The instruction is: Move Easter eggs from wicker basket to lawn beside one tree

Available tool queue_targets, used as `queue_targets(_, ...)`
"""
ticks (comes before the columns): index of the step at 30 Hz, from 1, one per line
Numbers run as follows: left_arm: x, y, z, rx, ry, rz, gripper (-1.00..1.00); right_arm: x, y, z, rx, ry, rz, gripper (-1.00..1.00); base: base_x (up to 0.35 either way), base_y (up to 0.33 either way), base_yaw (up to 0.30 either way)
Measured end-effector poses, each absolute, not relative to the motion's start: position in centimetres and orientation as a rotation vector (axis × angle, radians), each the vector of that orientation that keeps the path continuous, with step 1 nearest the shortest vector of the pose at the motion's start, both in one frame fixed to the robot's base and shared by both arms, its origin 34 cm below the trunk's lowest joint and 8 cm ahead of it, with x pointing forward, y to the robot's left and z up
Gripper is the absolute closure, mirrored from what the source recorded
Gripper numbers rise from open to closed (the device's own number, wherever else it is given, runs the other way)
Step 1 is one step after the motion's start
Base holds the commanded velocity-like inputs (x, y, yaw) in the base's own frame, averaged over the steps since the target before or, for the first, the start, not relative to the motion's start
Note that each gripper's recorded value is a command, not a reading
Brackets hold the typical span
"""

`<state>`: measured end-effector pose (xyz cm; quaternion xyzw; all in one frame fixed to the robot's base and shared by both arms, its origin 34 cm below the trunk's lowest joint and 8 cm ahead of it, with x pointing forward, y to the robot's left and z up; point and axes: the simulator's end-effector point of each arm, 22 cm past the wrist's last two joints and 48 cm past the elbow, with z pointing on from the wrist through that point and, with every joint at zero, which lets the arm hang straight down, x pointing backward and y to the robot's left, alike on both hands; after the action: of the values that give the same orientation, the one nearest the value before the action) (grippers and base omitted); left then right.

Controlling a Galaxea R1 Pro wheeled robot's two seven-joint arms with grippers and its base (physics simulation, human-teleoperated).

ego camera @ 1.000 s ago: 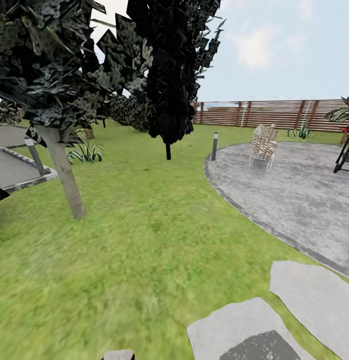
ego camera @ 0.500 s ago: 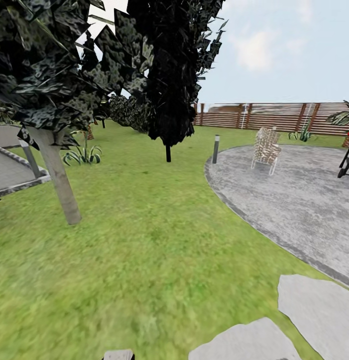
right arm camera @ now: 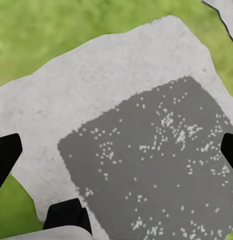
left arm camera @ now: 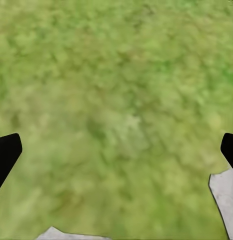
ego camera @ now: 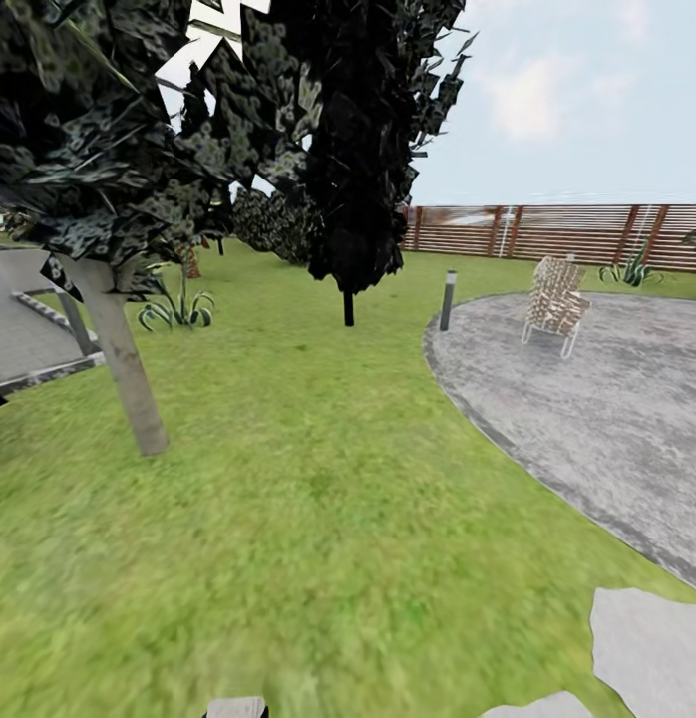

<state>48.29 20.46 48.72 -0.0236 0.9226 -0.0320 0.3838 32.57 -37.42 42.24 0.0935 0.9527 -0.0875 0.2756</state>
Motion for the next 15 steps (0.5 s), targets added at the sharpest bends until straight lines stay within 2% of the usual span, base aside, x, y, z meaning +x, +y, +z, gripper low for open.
queue_targets(15, 48.29, 20.46, 48.72, -0.060, 2.352, -0.082, -1.00, 32.68, -37.44, 42.30, 0.251, 2.557, -0.235, -1.00, 0.327, 0.000, 0.000)
